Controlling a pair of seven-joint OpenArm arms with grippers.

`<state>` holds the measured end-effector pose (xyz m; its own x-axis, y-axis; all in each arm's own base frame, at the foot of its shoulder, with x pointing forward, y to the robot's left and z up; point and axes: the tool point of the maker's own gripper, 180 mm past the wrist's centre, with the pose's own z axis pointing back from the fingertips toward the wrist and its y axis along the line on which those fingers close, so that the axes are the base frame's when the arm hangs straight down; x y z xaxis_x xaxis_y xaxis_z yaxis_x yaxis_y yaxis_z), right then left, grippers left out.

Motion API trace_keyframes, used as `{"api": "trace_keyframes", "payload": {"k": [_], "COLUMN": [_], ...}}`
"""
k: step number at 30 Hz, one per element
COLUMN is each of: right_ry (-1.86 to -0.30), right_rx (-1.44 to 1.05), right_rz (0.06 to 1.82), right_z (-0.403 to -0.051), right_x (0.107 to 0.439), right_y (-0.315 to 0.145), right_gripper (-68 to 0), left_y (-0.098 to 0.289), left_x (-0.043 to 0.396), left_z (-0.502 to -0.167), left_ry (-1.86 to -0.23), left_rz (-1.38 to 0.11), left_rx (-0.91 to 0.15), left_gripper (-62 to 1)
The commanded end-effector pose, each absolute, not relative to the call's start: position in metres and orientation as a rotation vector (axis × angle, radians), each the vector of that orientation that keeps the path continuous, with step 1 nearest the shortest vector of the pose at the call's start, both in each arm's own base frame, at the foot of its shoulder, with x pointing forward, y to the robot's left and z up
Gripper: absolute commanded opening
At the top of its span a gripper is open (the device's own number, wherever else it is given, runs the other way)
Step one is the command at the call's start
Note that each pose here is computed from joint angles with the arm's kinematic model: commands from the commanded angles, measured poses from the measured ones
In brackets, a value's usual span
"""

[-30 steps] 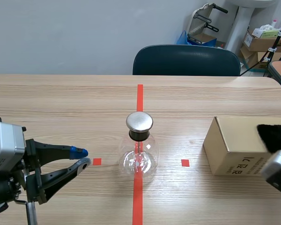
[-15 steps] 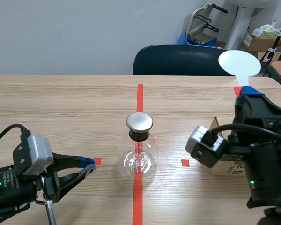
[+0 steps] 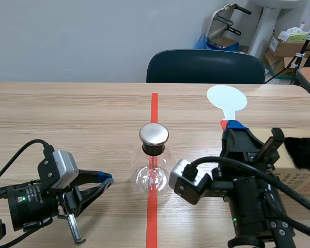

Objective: Do the electroscope experiment

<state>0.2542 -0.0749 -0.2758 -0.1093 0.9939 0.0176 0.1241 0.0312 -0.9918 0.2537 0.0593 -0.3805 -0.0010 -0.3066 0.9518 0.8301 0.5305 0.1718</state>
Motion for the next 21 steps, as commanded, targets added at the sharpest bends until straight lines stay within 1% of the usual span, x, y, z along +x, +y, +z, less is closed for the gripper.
{"api": "trace_keyframes", "payload": {"k": [1, 4, 7, 12, 21], "right_ry": [-1.418, -1.433, -1.440, -1.402, -1.405], "right_rx": [-1.253, -1.236, -1.222, -1.179, -1.171], "right_rz": [1.203, 1.215, 1.221, 1.267, 1.277], "right_z": [-0.268, -0.269, -0.270, -0.282, -0.283], "right_x": [0.256, 0.255, 0.253, 0.248, 0.248], "right_y": [-0.076, -0.070, -0.066, -0.061, -0.060], "right_gripper": [-66.7, -66.7, -66.7, -66.7, -66.7], "left_y": [0.052, 0.050, 0.044, 0.037, 0.042], "left_x": [0.259, 0.260, 0.257, 0.253, 0.256], "left_z": [-0.370, -0.372, -0.375, -0.381, -0.385], "left_ry": [-1.318, -1.317, -1.311, -1.298, -1.287], "left_rz": [-0.951, -0.950, -0.989, -1.006, -0.994], "left_rx": [-0.541, -0.541, -0.544, -0.547, -0.525], "left_gripper": [-55.4, -55.4, -55.4, -55.4, -55.4]}}
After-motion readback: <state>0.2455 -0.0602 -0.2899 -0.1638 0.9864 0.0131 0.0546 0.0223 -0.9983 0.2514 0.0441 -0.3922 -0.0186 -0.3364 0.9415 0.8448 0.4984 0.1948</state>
